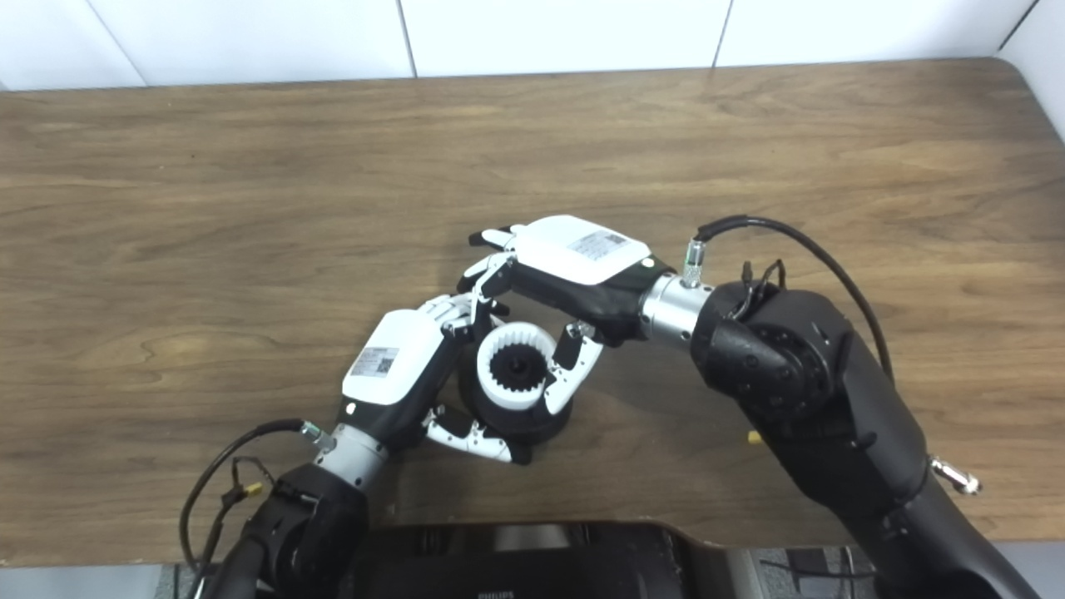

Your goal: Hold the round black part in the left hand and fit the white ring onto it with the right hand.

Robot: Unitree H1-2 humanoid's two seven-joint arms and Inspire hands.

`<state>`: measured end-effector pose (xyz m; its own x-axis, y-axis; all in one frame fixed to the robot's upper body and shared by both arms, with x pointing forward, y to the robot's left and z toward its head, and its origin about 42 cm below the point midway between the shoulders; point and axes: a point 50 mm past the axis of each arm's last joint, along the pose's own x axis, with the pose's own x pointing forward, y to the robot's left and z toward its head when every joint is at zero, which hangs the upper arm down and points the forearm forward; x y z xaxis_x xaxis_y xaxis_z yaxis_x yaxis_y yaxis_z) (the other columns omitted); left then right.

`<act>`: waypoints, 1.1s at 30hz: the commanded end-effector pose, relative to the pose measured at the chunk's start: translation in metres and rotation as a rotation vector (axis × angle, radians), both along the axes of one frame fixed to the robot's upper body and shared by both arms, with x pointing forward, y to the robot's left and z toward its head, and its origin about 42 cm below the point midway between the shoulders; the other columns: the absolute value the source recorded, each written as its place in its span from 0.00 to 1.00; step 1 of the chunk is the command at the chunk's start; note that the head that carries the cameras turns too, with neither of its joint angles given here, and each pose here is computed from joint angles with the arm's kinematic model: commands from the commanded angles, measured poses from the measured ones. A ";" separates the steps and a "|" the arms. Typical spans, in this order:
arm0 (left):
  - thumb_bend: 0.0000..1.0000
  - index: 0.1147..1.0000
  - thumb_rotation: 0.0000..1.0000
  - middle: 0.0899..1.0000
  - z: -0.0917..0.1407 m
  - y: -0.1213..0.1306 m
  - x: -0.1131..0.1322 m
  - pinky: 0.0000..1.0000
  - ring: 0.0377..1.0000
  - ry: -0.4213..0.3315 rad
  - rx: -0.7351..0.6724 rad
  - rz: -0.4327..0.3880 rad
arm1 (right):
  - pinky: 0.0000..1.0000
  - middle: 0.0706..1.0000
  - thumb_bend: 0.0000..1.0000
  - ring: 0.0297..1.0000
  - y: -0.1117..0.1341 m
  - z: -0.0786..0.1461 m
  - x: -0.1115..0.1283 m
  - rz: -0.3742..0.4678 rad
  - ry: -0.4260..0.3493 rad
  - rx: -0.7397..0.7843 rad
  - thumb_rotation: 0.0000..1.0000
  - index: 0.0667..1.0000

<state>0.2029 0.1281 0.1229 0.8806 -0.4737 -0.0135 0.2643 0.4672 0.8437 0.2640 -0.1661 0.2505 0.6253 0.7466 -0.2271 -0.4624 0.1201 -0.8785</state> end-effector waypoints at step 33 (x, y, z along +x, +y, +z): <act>0.85 0.51 0.17 0.80 0.003 -0.004 -0.003 0.86 0.87 0.008 -0.001 -0.022 | 0.98 0.81 0.52 0.96 -0.015 -0.015 0.023 -0.033 -0.012 -0.022 0.15 0.45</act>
